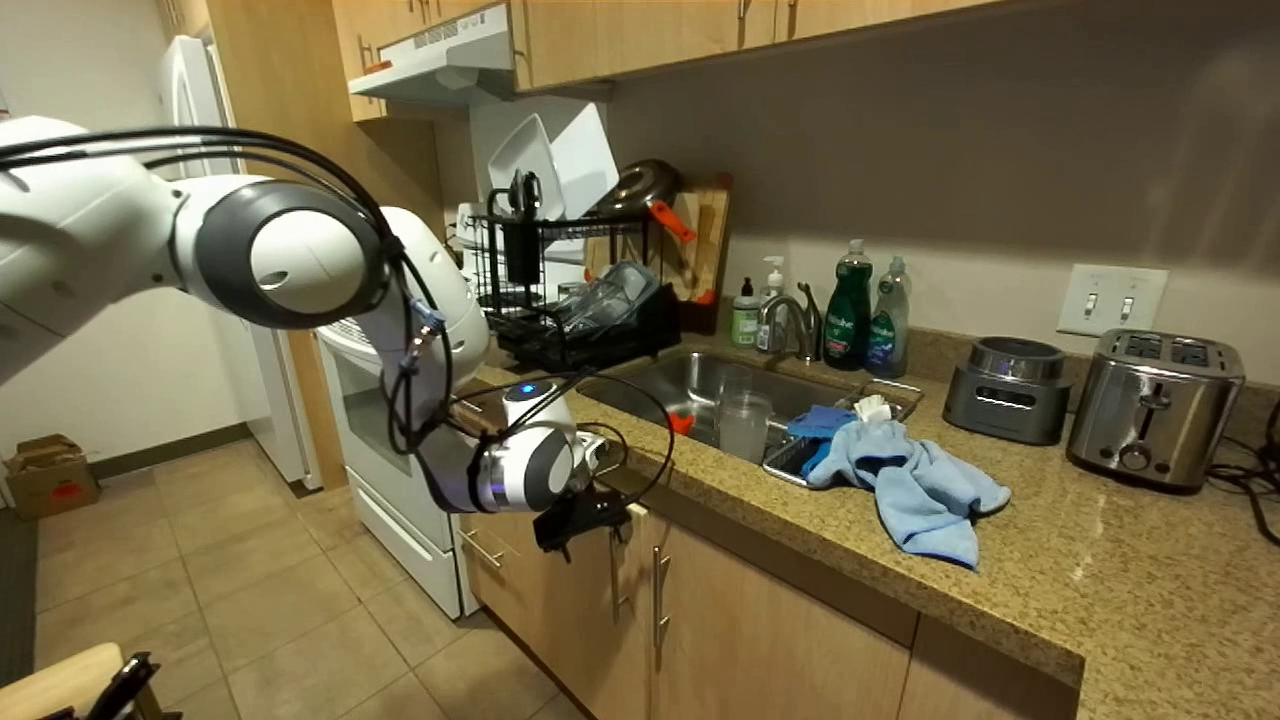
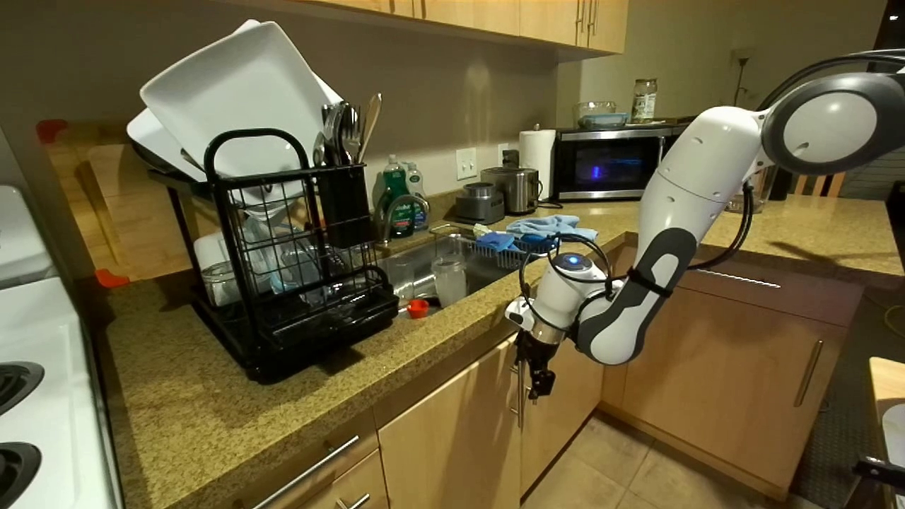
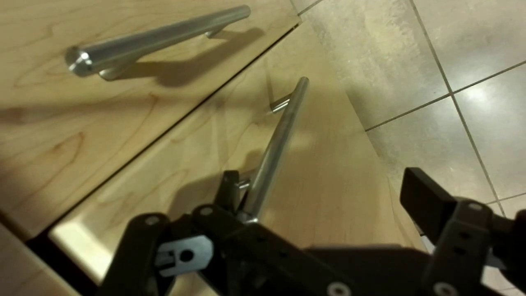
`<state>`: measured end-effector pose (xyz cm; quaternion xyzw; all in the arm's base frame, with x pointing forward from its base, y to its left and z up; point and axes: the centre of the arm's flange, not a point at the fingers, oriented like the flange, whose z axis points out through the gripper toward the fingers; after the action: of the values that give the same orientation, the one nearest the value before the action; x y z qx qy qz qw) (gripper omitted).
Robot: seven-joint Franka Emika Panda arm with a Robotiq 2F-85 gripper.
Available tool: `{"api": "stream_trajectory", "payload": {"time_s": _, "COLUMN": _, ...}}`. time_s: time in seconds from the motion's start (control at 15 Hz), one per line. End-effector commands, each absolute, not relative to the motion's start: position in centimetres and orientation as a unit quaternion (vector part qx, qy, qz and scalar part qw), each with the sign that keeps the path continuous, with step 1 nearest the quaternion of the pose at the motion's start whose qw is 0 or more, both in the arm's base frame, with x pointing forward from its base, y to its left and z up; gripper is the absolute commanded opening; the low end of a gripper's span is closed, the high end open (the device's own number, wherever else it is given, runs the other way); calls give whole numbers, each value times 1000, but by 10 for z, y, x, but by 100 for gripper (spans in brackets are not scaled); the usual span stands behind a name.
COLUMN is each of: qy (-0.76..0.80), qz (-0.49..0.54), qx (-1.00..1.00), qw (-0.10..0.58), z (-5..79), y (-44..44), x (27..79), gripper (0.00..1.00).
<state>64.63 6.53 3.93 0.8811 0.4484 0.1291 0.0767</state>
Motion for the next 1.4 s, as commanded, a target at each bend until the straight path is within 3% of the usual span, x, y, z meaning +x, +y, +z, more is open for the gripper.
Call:
{"api": "stream_trajectory", "payload": {"time_s": 0.0, "qy": 469, "qz": 98, "qx": 876, "qw": 51, "z": 21, "y": 74, "x": 629, "gripper": 100}}
{"api": "stream_trajectory", "payload": {"time_s": 1.33, "qy": 485, "qz": 94, "qx": 869, "qw": 5, "z": 31, "y": 94, "x": 598, "gripper": 100}}
